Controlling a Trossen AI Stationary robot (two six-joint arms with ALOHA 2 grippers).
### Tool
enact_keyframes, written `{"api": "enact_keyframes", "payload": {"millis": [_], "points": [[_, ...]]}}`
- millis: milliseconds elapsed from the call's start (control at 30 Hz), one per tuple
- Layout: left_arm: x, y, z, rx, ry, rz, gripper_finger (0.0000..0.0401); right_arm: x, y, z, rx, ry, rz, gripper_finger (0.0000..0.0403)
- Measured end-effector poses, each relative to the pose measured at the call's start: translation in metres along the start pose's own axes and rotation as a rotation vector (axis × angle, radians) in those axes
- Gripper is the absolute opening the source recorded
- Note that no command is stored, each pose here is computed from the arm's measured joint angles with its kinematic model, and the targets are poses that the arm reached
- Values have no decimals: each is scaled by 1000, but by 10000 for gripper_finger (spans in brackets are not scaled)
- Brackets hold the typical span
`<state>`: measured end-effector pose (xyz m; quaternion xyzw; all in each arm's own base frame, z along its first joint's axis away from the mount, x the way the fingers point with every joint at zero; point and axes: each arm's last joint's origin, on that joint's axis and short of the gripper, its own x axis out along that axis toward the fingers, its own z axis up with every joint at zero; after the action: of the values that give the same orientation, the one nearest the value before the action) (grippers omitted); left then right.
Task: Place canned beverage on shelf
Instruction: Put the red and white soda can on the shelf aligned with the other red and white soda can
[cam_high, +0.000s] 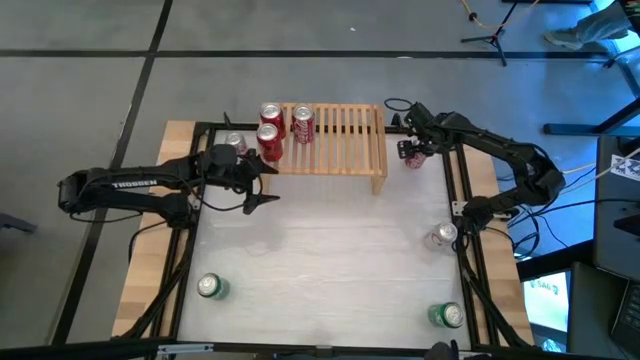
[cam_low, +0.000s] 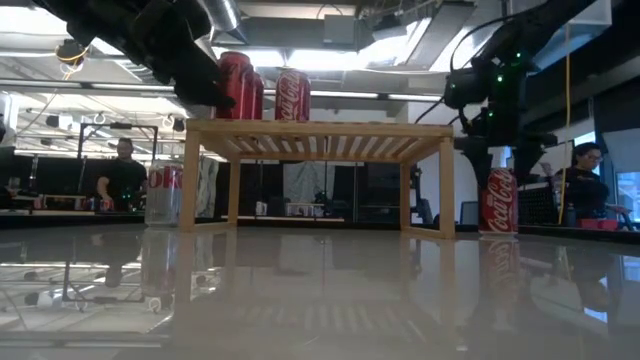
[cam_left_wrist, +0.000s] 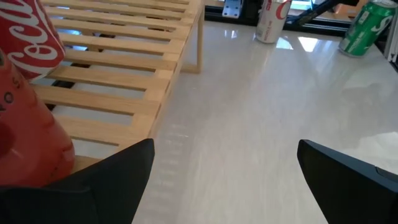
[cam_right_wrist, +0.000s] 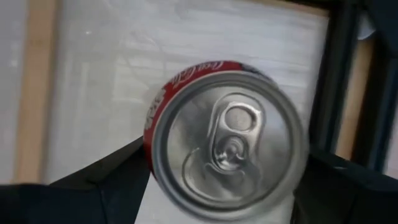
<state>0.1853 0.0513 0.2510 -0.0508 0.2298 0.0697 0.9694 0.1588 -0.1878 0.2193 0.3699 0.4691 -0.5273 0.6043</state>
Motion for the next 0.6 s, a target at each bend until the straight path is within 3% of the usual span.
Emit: {"api": "enact_keyframes", "payload": {"millis": [233, 600], "points": [[0, 0, 0, 6, 0, 5, 385, 6, 0, -2, -39, 4, -2, 267], [1, -4, 0, 10, 1, -13, 385, -12, -1, 2, -87, -17, 14, 266]]}}
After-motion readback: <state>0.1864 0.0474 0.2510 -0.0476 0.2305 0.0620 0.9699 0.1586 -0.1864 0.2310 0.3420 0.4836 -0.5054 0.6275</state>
